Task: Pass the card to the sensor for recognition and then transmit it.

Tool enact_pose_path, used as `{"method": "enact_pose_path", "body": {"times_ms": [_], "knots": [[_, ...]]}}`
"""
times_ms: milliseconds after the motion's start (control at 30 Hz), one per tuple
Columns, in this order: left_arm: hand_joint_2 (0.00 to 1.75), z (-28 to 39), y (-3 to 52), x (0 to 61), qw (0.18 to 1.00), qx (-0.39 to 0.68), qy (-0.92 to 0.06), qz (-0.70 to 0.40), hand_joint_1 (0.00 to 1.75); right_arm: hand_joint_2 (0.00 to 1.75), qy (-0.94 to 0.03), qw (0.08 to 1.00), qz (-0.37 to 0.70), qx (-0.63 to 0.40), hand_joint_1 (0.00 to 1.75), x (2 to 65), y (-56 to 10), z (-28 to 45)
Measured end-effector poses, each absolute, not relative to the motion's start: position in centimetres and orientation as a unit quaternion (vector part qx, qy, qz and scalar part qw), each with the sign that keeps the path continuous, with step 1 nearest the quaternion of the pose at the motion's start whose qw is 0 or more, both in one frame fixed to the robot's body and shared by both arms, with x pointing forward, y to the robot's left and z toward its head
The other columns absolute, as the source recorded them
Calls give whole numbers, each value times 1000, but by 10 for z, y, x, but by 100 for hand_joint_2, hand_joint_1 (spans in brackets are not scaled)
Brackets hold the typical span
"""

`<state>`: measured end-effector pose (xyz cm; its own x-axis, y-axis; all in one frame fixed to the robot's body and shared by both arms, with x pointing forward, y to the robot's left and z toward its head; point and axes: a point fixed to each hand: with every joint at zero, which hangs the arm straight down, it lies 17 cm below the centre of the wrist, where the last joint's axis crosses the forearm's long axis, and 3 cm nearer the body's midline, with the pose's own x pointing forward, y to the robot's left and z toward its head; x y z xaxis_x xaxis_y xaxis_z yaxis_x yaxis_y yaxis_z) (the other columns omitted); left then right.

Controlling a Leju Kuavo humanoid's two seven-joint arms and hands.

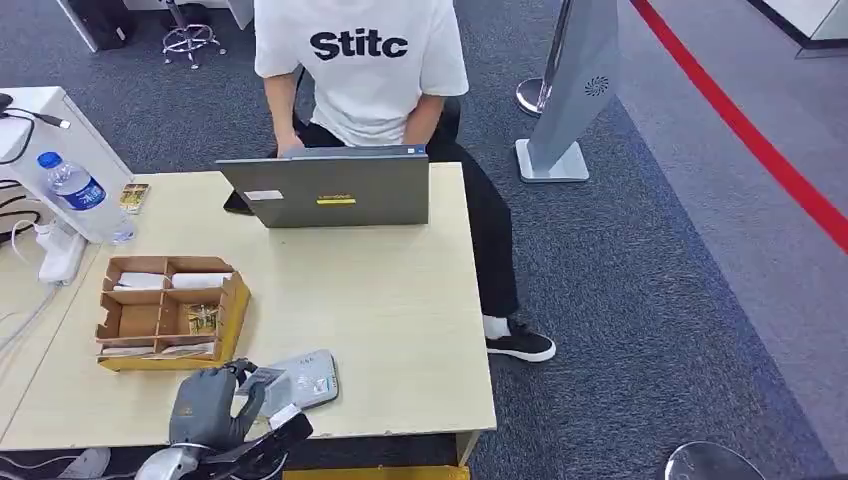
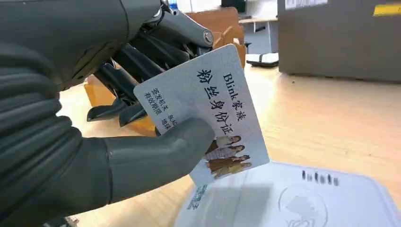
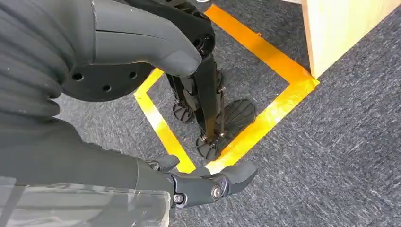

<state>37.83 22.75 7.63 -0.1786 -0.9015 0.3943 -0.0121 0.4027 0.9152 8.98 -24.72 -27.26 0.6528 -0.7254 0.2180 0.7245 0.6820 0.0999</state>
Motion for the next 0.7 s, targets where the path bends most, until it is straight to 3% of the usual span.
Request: {"method": "enact_pose_path", "body": {"times_ms": [200, 433, 700], "knots": [[175, 154, 249, 395, 474, 399, -711, -334, 175, 175, -121, 913, -390, 1, 0, 90, -246, -273], [175, 197, 267, 403, 432, 432, -732, -300, 175, 175, -122, 917, -380, 3, 0, 90, -245, -273], [175, 283, 334, 457, 365, 519, -717, -289, 175, 175, -127, 932, -339, 8, 0, 95, -247, -272]]}}
